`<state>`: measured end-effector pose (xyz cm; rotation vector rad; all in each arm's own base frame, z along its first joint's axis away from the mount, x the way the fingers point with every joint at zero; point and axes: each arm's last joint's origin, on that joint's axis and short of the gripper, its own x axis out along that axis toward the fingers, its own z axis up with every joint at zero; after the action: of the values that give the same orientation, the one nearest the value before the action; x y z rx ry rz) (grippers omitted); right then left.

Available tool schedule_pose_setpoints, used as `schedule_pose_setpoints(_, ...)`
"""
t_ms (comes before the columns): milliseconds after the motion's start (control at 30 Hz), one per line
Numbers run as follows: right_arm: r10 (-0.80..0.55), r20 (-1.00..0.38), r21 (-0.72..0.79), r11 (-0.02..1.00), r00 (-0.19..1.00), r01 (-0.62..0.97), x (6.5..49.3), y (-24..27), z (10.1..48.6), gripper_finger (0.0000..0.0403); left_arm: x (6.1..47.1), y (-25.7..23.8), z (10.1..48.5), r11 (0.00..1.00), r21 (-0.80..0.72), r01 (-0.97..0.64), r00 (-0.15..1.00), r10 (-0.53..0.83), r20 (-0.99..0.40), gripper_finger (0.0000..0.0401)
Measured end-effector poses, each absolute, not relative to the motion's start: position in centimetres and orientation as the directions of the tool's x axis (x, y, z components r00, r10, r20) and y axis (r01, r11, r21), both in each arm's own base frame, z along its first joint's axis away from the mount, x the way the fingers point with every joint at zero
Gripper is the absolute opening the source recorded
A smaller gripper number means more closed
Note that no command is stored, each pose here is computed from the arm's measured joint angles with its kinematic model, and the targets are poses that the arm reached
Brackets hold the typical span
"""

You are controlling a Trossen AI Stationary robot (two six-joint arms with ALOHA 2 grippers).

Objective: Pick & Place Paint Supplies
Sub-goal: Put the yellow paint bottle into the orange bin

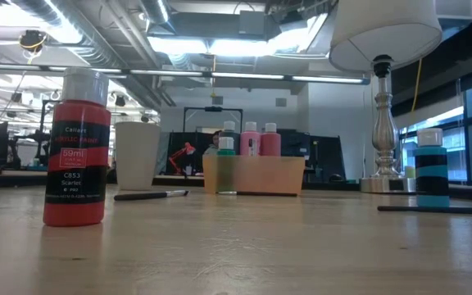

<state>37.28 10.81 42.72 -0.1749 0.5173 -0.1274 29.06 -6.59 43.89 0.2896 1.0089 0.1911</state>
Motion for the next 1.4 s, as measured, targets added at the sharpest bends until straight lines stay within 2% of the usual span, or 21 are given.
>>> schedule_pose_setpoints(300,-0.193,-0.433,-0.277,0.958,0.880,0.074,38.1,10.8,42.7,0.0264,29.5,-6.7,44.2,0.942,0.334,-0.033,0.562,0.294,-0.773,0.0130)
schedule_pose_setpoints(967,-0.189,-0.459,-0.266,0.961,0.868,0.068,39.3,10.0,41.6,0.0264,29.5,-6.6,44.2,0.935,0.355,-0.016,0.562,0.302,-0.770,0.0130)
schedule_pose_setpoints(1400,-0.215,-0.426,-0.322,0.944,0.879,0.075,39.4,10.6,41.8,0.0264,29.5,-6.6,44.1,0.934,0.356,-0.015,0.560,0.303,-0.771,0.0129)
